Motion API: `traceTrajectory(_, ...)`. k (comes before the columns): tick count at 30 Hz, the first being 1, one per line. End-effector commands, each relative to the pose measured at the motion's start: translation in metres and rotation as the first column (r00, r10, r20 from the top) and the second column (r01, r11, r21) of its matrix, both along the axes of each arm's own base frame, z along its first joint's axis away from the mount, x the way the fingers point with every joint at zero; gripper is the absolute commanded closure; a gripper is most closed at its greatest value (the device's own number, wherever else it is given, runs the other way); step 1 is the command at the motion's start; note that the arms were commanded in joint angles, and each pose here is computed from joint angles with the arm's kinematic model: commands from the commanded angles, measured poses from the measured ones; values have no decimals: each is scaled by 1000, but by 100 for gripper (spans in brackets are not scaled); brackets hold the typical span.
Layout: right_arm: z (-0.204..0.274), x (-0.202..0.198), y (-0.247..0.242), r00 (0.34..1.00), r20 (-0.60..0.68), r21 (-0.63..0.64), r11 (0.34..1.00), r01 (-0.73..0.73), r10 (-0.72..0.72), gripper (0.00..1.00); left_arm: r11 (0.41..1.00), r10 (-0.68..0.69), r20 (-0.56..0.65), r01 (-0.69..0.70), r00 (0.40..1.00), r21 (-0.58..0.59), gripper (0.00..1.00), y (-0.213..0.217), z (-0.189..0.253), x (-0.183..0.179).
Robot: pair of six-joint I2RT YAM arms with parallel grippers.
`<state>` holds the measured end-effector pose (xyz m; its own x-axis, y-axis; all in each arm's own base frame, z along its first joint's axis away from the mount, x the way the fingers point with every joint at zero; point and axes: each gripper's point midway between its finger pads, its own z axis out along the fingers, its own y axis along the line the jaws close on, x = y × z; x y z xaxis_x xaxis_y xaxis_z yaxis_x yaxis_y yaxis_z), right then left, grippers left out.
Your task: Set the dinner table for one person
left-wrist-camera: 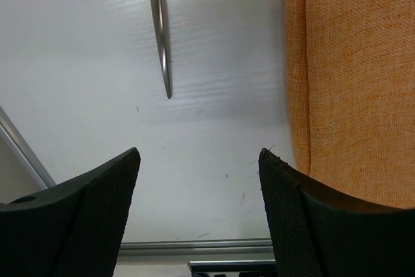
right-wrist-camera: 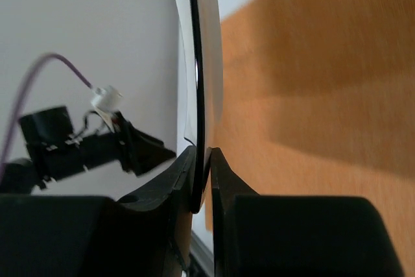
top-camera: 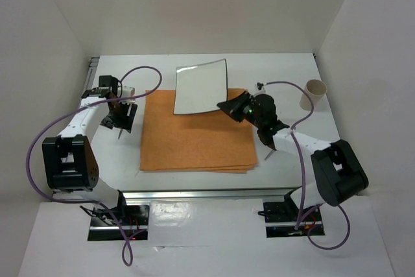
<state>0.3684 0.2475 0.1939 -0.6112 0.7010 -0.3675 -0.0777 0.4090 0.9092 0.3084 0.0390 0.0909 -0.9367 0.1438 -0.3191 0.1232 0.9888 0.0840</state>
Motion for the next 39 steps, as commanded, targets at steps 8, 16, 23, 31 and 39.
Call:
traceTrajectory(8, 4, -95, 19, 998, 1, 250, 967, -54, 55, 100, 1000, -8, 73, 9, 997, -14, 19, 2, 19, -7)
traceTrajectory(16, -25, -123, 30, 987, -4, 286, 946, -153, 161, 100, 1000, -2, 83, 4, 997, -22, 19, 2, 24, -7)
traceTrajectory(23, -45, -125, 38, 978, -28, 288, 938, -191, 207, 100, 1000, -11, 83, 12, 996, -18, 19, 3, 24, -5)
traceTrajectory(31, -79, -120, 51, 951, -133, 290, 928, -234, 281, 100, 1000, -10, 69, 11, 998, -17, 19, 6, 17, -9)
traceTrajectory(39, -100, -117, 34, 962, -219, 166, 978, -128, 163, 100, 1000, -1, 70, 1, 998, -13, 19, 11, 15, -12)
